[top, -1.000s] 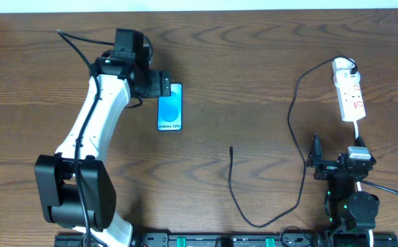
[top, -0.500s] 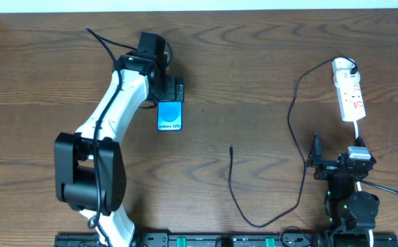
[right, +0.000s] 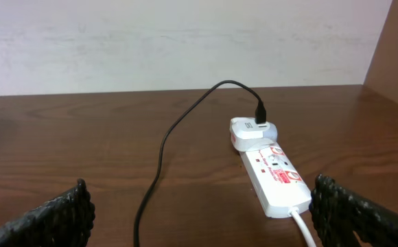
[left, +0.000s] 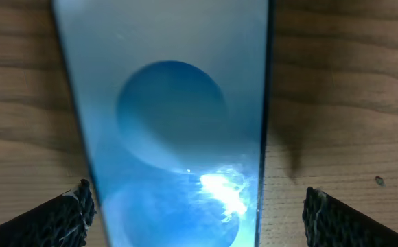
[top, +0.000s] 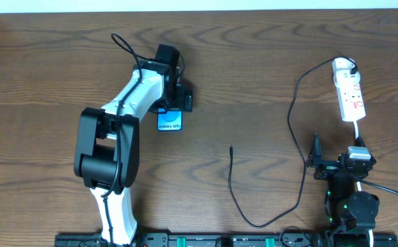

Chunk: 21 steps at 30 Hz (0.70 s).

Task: Plug charger to phone and switch on socket

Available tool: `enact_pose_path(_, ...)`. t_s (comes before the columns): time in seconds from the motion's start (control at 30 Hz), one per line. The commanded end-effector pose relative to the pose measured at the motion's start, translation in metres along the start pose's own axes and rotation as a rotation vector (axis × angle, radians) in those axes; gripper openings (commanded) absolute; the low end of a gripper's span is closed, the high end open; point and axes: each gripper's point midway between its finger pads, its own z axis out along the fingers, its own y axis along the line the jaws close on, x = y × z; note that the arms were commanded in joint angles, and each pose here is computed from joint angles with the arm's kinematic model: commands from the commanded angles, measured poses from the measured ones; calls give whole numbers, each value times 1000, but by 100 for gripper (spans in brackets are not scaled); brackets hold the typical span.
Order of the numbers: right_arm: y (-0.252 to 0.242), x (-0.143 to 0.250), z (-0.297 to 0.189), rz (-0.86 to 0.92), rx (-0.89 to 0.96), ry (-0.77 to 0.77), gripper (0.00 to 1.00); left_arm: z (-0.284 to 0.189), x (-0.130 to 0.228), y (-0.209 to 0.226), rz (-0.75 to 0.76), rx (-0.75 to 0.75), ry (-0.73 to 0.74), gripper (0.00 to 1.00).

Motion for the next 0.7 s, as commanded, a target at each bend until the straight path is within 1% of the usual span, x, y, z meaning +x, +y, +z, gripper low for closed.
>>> enact_pose_path(0.0,2,0,0,-11,-8,-2,99,-1,-5,-2,4,-15,-15,98)
enact_pose_path(0.2,2,0,0,-11,-8,-3,99,-1,-5,0,1,-17,-14,98)
enact_pose_path(0.33,2,0,0,-11,-8,-2,99,-1,-6,6,0,-53,-21,98)
enact_pose_path(0.5,2,0,0,-12,-8,-2,99,-1,-7,8,1,-62,-23,98)
enact_pose_path(0.67,2,0,0,-11,-8,-2,99,-2,-9,16,11,-112,-33,98)
